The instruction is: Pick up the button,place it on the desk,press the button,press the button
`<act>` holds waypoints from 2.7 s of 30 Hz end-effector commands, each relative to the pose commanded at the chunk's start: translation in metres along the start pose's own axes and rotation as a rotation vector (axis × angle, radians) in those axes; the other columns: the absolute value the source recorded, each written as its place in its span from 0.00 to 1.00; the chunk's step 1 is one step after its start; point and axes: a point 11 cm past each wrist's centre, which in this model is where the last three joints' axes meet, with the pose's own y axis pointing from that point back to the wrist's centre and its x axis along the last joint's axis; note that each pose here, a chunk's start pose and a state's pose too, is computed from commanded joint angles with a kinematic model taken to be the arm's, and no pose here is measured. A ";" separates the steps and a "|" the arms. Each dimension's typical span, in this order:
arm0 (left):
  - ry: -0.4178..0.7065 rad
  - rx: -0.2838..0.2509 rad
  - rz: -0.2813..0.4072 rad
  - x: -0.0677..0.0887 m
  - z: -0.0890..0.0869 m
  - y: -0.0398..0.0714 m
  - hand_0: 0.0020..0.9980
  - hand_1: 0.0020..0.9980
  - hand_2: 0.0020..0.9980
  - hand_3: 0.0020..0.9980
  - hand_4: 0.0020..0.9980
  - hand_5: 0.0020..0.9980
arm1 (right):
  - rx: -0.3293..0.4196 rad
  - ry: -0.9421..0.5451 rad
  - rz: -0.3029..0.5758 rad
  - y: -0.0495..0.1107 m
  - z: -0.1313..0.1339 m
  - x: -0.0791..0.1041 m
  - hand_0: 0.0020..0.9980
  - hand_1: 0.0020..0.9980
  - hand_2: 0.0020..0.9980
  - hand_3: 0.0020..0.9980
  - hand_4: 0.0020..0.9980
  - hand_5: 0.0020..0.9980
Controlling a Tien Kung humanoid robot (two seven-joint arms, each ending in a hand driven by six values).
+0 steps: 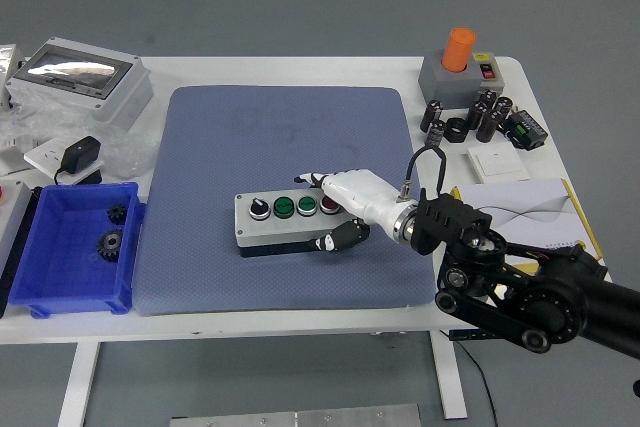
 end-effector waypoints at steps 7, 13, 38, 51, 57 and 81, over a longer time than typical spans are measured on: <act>-0.001 0.003 -0.009 -0.001 0.000 0.000 0.74 0.73 0.69 0.78 0.89 0.58 | -0.015 -0.010 -0.034 0.004 0.004 0.008 0.80 0.83 0.97 1.00 0.89 0.30; -0.002 0.003 -0.012 0.000 0.001 0.000 0.74 0.73 0.69 0.79 0.91 0.57 | 0.001 -0.065 -0.046 0.011 -0.001 0.019 0.86 0.90 1.00 1.00 0.91 0.31; 0.021 -0.018 -0.006 0.004 0.004 0.000 0.74 0.73 0.69 0.78 0.92 0.56 | 0.092 -0.130 -0.127 0.063 -0.004 0.083 0.20 0.19 0.24 0.79 0.79 0.72; 0.022 -0.023 -0.009 0.004 0.005 0.001 0.74 0.74 0.69 0.78 0.95 0.60 | 0.009 -0.063 -0.161 0.049 0.009 0.055 0.06 0.06 0.15 0.73 0.47 0.64; 0.022 -0.030 -0.012 0.003 0.007 0.000 0.74 0.73 0.69 0.78 0.95 0.61 | 0.012 -0.072 -0.158 0.046 0.007 0.052 0.05 0.05 0.15 0.73 0.47 0.62; 0.022 -0.049 -0.018 0.002 0.005 0.000 0.73 0.74 0.69 0.78 0.95 0.65 | 0.099 -0.220 -0.027 0.051 0.000 0.079 0.05 0.05 0.15 0.72 0.44 0.52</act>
